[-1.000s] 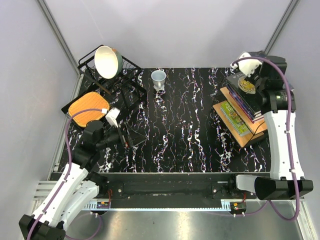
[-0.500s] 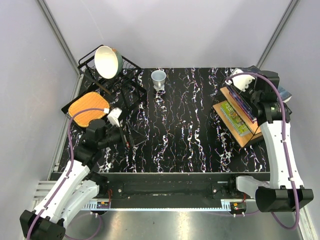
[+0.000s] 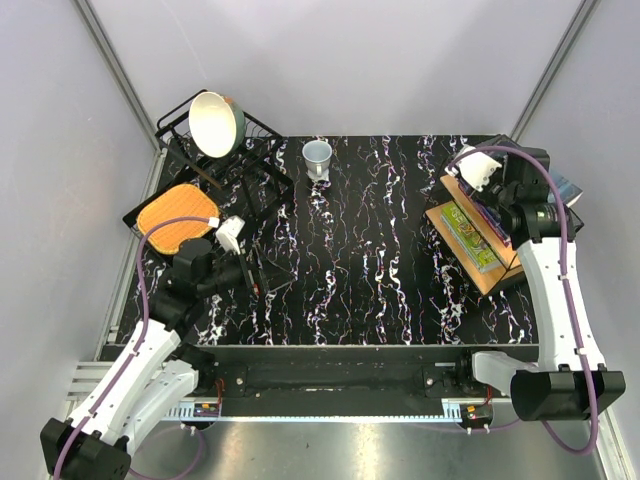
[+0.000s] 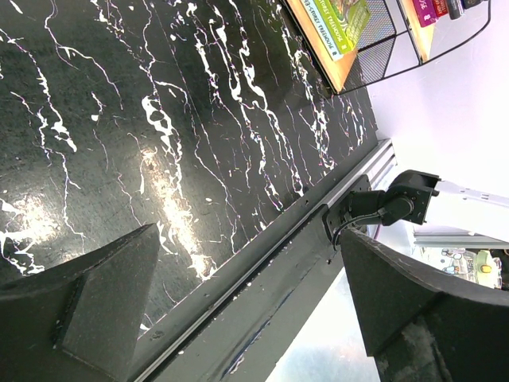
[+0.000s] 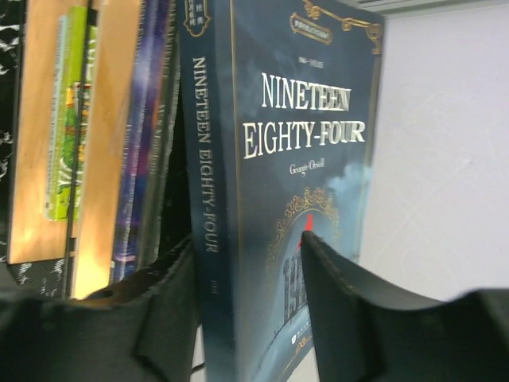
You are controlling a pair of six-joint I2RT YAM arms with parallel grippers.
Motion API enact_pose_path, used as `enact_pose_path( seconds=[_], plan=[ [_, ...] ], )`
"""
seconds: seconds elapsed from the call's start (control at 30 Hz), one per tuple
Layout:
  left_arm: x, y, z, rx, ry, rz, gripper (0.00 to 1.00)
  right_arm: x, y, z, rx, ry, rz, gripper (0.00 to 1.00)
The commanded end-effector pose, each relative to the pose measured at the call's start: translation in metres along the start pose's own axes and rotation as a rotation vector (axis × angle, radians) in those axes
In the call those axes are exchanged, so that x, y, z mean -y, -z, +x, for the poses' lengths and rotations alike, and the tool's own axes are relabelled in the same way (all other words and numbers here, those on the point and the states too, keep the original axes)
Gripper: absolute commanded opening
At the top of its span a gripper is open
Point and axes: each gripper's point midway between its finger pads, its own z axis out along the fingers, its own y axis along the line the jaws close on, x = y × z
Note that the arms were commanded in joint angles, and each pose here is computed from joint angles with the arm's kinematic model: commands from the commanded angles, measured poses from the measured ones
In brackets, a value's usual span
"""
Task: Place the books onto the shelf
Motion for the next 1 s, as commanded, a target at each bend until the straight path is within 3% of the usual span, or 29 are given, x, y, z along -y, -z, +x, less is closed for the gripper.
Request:
enact_pose_path(
  seconds=[0.0,0.23,0.77,0.97],
  plan=[
    [0.006,0.000,-0.009,0.033,-0.037,0.031,0.99,0.004,0.003,-0.011,0.042,-0.059,-0.001,0.60],
    [0.010,0.001,-0.012,0.041,-0.041,0.037,0.99,0.000,0.005,-0.020,0.061,-0.120,-0.064,0.76],
    [0.012,0.006,-0.010,0.041,-0.058,0.039,0.99,-0.012,-0.011,-0.037,0.041,-0.305,-0.199,0.78],
    [0.009,0.005,-0.006,0.034,-0.063,0.037,0.99,-0.017,-0.020,-0.041,0.029,-0.338,-0.244,0.74]
  ],
)
